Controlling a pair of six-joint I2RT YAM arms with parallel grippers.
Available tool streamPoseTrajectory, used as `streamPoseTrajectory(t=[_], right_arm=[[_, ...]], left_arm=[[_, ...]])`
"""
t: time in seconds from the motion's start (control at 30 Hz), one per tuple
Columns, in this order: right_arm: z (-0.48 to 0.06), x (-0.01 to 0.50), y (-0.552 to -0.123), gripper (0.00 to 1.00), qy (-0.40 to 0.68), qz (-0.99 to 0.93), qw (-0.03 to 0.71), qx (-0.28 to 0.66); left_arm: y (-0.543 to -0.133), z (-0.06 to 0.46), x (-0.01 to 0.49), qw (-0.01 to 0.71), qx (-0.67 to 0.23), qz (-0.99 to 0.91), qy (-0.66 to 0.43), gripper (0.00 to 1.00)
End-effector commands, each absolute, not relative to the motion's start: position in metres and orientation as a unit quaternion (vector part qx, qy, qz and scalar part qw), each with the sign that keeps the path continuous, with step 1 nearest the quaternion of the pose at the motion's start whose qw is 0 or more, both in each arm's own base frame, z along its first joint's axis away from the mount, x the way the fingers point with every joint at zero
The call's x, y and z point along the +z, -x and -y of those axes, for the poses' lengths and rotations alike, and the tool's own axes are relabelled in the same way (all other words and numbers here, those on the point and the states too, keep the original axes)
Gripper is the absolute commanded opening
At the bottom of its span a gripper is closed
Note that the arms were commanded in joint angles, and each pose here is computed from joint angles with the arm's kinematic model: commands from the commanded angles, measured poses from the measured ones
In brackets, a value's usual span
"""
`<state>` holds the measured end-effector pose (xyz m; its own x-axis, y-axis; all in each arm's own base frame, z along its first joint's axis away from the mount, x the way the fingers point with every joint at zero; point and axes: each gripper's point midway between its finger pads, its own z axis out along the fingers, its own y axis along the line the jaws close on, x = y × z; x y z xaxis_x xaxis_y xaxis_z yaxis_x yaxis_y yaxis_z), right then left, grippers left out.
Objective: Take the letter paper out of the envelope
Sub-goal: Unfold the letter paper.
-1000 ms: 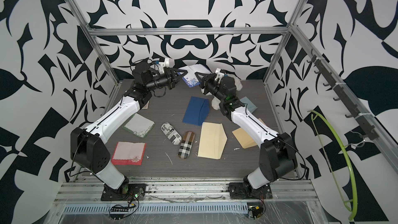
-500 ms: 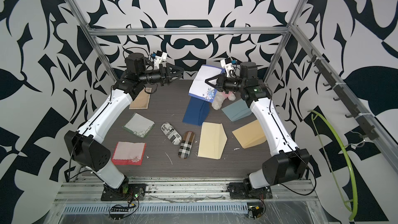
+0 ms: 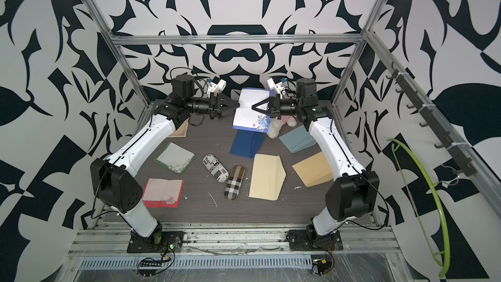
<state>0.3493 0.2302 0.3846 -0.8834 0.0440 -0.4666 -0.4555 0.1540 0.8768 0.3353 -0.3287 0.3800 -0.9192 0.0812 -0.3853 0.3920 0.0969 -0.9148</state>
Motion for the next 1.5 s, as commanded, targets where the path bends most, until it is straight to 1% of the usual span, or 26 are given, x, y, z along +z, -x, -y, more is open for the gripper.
streamPoseTrajectory(t=[0.0, 0.17, 0.23, 0.3, 0.37, 0.67, 0.7, 0.77, 0.83, 0.87, 0.97, 1.07, 1.23, 1.37, 1.47], right_arm=[[-0.236, 0.402, -0.340, 0.00, 0.173, -0.711, 0.202, 0.651], [-0.240, 0.398, -0.337, 0.00, 0.175, -0.711, 0.194, 0.653], [-0.240, 0.397, -0.336, 0.00, 0.173, -0.712, 0.193, 0.653], [-0.239, 0.394, -0.336, 0.00, 0.171, -0.715, 0.192, 0.651], [-0.239, 0.392, -0.336, 0.00, 0.169, -0.717, 0.193, 0.649], [-0.239, 0.389, -0.337, 0.00, 0.164, -0.719, 0.189, 0.648], [-0.239, 0.386, -0.338, 0.02, 0.161, -0.724, 0.192, 0.643], [-0.234, 0.375, -0.345, 0.17, 0.144, -0.742, 0.203, 0.622], [-0.221, 0.358, -0.356, 0.30, 0.111, -0.773, 0.217, 0.586], [-0.210, 0.350, -0.363, 0.34, 0.090, -0.788, 0.227, 0.566], [-0.178, 0.334, -0.378, 0.42, 0.025, -0.815, 0.260, 0.517], [-0.153, 0.331, -0.383, 0.47, -0.013, -0.832, 0.297, 0.469], [-0.131, 0.331, -0.376, 0.48, -0.044, -0.853, 0.328, 0.404], [-0.131, 0.342, -0.363, 0.47, -0.048, -0.847, 0.349, 0.399], [-0.137, 0.349, -0.350, 0.47, -0.044, -0.842, 0.351, 0.407]], left_arm=[[-0.326, 0.334, 0.382, 0.112, -0.659, -0.721, -0.182, 0.56], [-0.331, 0.338, 0.375, 0.113, -0.653, -0.729, -0.170, 0.37], [-0.334, 0.338, 0.375, 0.117, -0.650, -0.733, -0.165, 0.31], [-0.335, 0.339, 0.372, 0.117, -0.646, -0.736, -0.163, 0.19], [-0.335, 0.340, 0.370, 0.117, -0.642, -0.740, -0.161, 0.00], [-0.335, 0.340, 0.371, 0.122, -0.643, -0.740, -0.158, 0.00], [-0.335, 0.340, 0.372, 0.122, -0.645, -0.738, -0.157, 0.00], [-0.338, 0.339, 0.376, 0.127, -0.649, -0.735, -0.151, 0.00], [-0.342, 0.337, 0.378, 0.133, -0.649, -0.735, -0.144, 0.00], [-0.344, 0.334, 0.379, 0.137, -0.648, -0.737, -0.137, 0.00], [-0.358, 0.323, 0.374, 0.154, -0.634, -0.750, -0.108, 0.00], [-0.378, 0.306, 0.352, 0.171, -0.600, -0.779, -0.063, 0.00], [-0.414, 0.275, 0.315, 0.198, -0.552, -0.810, 0.008, 0.00], [-0.450, 0.246, 0.280, 0.216, -0.509, -0.831, 0.057, 0.00], [-0.480, 0.225, 0.253, 0.226, -0.490, -0.837, 0.089, 0.00]])
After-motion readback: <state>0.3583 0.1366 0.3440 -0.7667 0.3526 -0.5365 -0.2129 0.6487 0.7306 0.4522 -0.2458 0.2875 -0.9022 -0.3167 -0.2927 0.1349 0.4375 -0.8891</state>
